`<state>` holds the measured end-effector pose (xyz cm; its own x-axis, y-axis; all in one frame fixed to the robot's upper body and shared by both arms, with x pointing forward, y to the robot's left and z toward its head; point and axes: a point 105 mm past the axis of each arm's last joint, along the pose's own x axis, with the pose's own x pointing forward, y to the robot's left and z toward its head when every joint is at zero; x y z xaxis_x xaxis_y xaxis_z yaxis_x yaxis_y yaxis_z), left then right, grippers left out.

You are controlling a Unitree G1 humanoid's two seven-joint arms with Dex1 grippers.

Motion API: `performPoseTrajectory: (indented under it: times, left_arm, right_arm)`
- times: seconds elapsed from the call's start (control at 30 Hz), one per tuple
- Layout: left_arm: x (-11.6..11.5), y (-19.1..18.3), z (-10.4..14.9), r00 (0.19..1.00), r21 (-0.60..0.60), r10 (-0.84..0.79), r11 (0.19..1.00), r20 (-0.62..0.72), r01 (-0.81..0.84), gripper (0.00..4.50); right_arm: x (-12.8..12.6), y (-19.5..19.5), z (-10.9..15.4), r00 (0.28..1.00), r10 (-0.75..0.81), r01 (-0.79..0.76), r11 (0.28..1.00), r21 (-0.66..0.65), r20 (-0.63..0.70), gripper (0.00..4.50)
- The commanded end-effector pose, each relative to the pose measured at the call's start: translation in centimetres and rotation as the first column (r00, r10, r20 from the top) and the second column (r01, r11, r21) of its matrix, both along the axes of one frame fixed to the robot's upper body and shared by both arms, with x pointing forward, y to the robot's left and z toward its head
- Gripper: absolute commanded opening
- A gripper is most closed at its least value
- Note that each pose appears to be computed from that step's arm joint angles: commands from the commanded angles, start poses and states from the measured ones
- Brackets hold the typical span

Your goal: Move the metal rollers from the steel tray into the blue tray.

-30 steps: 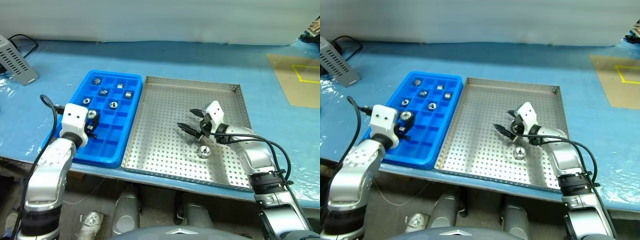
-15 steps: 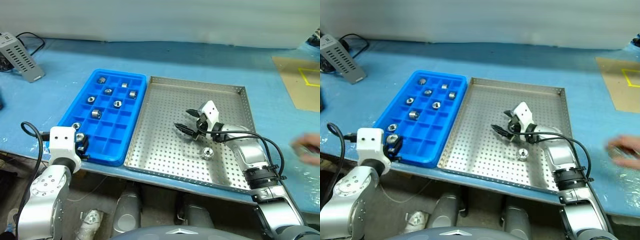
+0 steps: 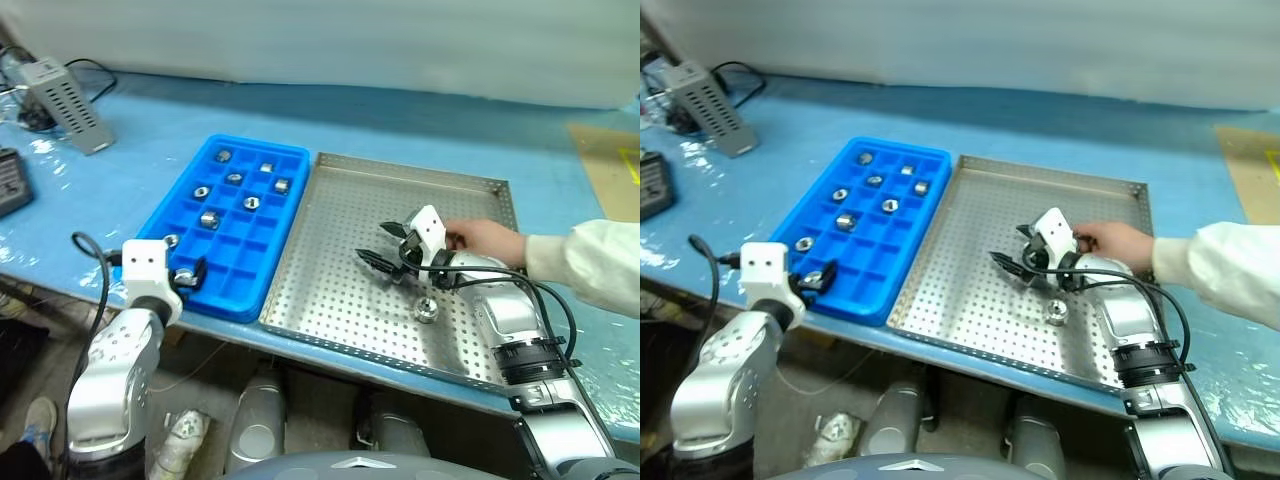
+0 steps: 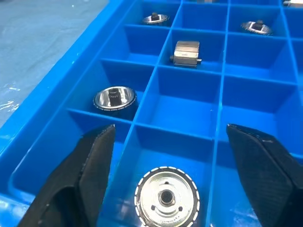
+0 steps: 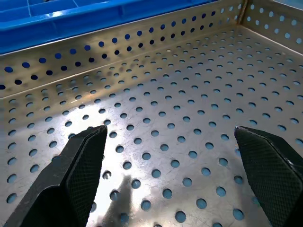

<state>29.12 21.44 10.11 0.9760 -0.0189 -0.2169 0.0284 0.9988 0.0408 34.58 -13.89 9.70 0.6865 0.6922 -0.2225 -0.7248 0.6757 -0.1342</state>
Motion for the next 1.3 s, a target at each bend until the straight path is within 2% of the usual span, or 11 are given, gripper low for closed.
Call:
performPoseTrajectory:
  times: [0.03,0.1,0.2,0.3,0.37,0.5,0.63,0.83,1.03,1.3]
  left_arm:
    - [3.1,-3.4,4.2,0.964,0.022,-0.175,0.984,0.199,0.174,3.98]
    - [4.2,-5.7,5.9,0.921,0.028,-0.290,0.956,0.260,0.292,3.98]
    - [4.7,-9.2,8.0,0.844,0.032,-0.436,0.893,0.313,0.449,3.98]
    - [5.0,-11.5,9.2,0.766,0.035,-0.547,0.820,0.338,0.571,3.98]
    - [5.5,-12.0,9.3,0.743,0.045,-0.579,0.798,0.335,0.601,3.98]
    - [6.7,-12.8,9.3,0.706,0.075,-0.631,0.761,0.321,0.645,3.98]
    - [7.1,-14.7,9.3,0.620,0.119,-0.726,0.672,0.297,0.731,3.98]
    - [6.8,-17.6,9.6,0.479,0.113,-0.830,0.525,0.286,0.843,3.98]
    - [8.1,-20.0,8.5,0.393,0.124,-0.895,0.424,0.211,0.897,3.98]
    - [6.4,-25.0,6.7,0.134,0.092,-0.983,0.146,0.128,0.985,3.98]
  right_arm:
    - [-0.3,-0.8,2.6,0.996,-0.033,0.030,0.999,0.035,0.081,4.50]
    - [-0.6,-1.6,3.1,0.994,-0.060,0.056,0.998,0.036,0.091,4.50]
    - [-1.1,-2.4,3.9,0.990,-0.094,0.089,0.994,0.055,0.106,4.50]
    - [-1.7,-3.2,5.8,0.983,-0.134,0.116,0.983,0.144,0.123,4.50]
    - [-1.8,-3.6,6.8,0.979,-0.154,0.129,0.976,0.176,0.137,4.50]
    - [-2.0,-4.8,7.5,0.969,-0.196,0.172,0.973,0.155,0.153,4.50]
    - [-2.3,-5.8,7.5,0.961,-0.229,0.210,0.969,0.130,0.157,4.50]
    - [-2.9,-6.6,7.7,0.952,-0.258,0.244,0.965,0.101,0.164,4.50]
    - [-3.6,-8.1,8.1,0.936,-0.304,0.296,0.952,0.074,0.178,4.50]
    - [-5.3,-10.7,8.2,0.897,-0.397,0.396,0.917,0.044,0.193,4.50]
